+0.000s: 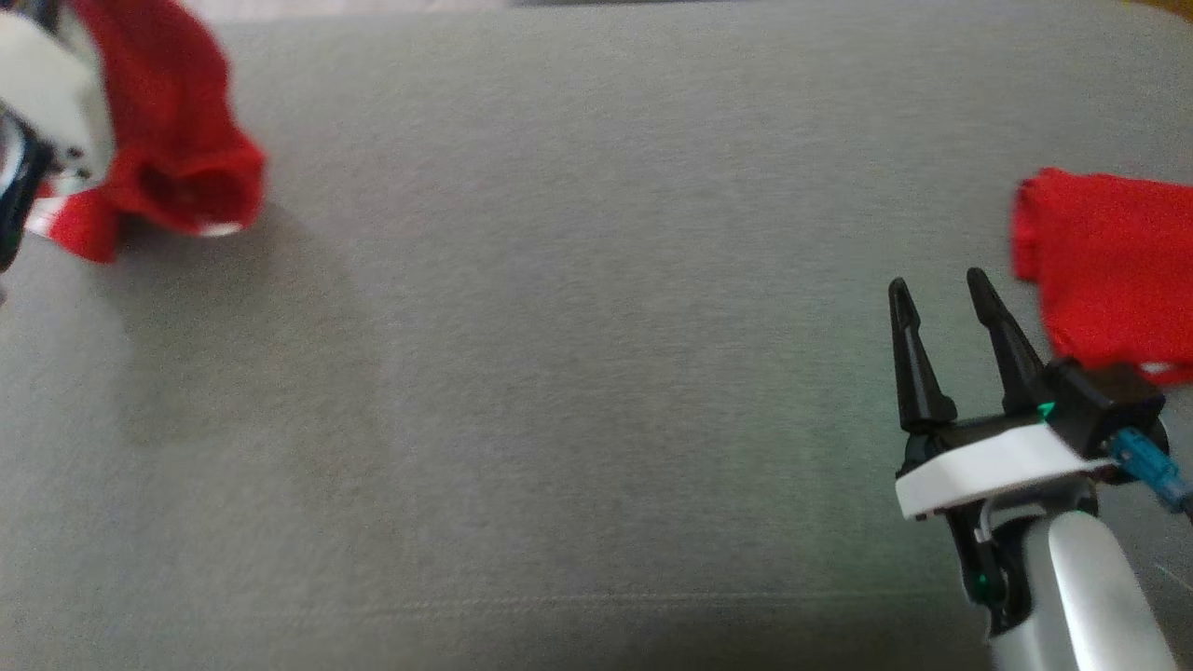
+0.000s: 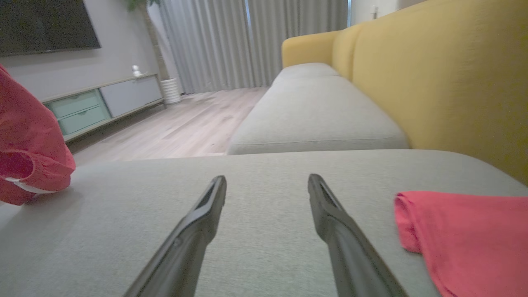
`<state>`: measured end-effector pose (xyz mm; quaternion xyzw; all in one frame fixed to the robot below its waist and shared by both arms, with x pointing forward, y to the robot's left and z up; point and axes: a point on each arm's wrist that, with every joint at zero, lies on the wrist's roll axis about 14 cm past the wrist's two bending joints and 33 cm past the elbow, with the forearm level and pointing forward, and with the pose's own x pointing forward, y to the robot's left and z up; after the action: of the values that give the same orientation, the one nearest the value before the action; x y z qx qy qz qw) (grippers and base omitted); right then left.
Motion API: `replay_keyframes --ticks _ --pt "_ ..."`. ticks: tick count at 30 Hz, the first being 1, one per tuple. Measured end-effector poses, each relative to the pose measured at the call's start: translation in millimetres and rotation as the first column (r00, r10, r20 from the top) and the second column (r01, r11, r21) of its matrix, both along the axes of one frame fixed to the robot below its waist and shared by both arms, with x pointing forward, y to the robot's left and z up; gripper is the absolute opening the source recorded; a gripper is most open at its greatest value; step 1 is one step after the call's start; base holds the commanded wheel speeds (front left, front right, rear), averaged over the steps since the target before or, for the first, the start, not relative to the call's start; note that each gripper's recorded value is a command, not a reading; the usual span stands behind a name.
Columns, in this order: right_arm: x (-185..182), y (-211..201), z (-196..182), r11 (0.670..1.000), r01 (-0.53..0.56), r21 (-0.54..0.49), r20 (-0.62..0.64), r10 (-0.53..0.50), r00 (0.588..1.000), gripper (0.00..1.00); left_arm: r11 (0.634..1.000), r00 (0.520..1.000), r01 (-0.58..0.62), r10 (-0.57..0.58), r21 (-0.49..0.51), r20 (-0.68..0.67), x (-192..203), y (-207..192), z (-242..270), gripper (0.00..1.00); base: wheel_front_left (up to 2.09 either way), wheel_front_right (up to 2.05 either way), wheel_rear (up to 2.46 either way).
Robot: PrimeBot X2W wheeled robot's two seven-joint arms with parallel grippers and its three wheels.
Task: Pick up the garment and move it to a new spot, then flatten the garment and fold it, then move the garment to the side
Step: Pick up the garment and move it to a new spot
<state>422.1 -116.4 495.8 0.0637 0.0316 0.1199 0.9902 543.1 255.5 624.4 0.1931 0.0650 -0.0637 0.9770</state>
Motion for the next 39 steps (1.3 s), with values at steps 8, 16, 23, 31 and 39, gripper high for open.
replay_keyframes --ticks 8,16,23,31,39 --pt "-34 -57 8 0.986 0.164 0.001 0.018 -0.164 0.986 1.0 0.925 0.923 0.381 -0.379 -0.015 0.071 11 -164 32 0.0 0.0 0.0 0.0" --pt "-45 -82 -9 0.971 0.239 -0.008 -0.03 -0.239 0.97 1.0 0.83 0.831 0.551 -0.556 -0.082 -0.038 6 -238 -25 0.0 0.0 0.0 0.0" --pt "-44 -85 -24 0.968 0.25 -0.011 -0.07 -0.25 0.966 1.0 0.857 0.811 0.493 -0.515 -0.15 -0.279 -8 -220 -142 0.0 0.0 0.0 0.0" --pt "-39 -80 -28 0.972 0.234 -0.007 -0.075 -0.234 0.969 1.0 0.891 0.808 0.388 -0.452 -0.235 -0.377 -35 -204 -201 1.0 0.0 0.0 0.0" --pt "-36 -73 -16 0.977 0.213 -0.005 -0.041 -0.213 0.976 1.0 0.878 0.867 0.372 -0.445 -0.302 -0.224 -42 -206 -165 1.0 0.0 0.0 0.0"
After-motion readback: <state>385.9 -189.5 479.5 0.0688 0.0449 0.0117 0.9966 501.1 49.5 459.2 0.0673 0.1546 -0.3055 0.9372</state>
